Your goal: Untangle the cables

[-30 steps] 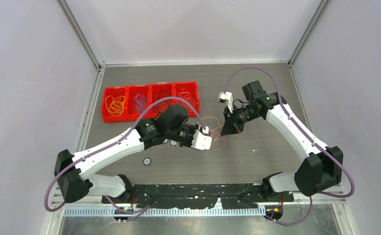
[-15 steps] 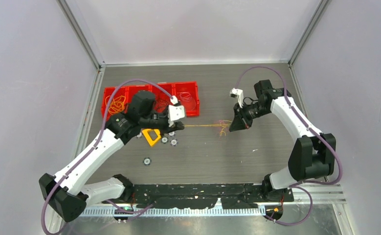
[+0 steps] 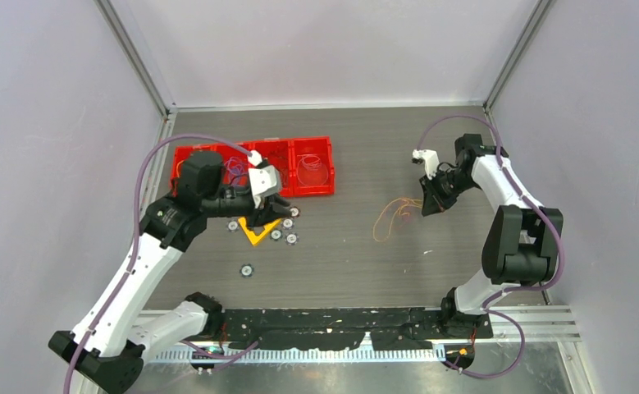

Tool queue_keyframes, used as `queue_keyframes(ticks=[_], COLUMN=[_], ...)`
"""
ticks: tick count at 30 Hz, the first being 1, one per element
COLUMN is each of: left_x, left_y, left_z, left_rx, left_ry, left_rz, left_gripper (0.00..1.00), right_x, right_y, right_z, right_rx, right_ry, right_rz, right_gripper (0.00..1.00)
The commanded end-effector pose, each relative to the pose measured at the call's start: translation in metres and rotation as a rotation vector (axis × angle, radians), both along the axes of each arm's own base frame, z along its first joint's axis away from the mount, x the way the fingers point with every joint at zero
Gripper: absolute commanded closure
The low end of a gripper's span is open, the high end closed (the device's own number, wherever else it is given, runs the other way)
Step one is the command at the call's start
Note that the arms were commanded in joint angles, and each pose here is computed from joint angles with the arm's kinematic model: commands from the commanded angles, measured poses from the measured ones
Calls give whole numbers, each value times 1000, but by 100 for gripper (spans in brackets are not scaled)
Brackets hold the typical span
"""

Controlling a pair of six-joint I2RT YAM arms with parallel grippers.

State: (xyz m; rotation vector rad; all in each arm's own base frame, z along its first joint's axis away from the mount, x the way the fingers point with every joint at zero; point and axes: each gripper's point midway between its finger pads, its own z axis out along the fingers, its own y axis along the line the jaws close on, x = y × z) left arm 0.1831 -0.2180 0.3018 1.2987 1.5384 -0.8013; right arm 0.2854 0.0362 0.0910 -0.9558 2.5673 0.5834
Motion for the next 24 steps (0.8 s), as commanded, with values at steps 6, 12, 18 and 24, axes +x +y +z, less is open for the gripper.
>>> queue_keyframes(ticks=[6,12,18,24], left_x=[9,7,15,-1], left_y=[-41,-85,-116,-135], left_z=[-10,-26,-35,-73], left_rx=[-93,-114,-221,-178], left_ry=[151,319,655,798], left_rz=[7,27,118,117], left_gripper=[2,0,0,19], right_x=[-23,-39,-42,-38], right_y=[75,111,130,147], right_z=[98,137,147,142], right_rx=[411,463,461,471], right_ry=[-106,-158,-203,-234], right_rz=[147,199,184,161], right_gripper=[95,95,95,94])
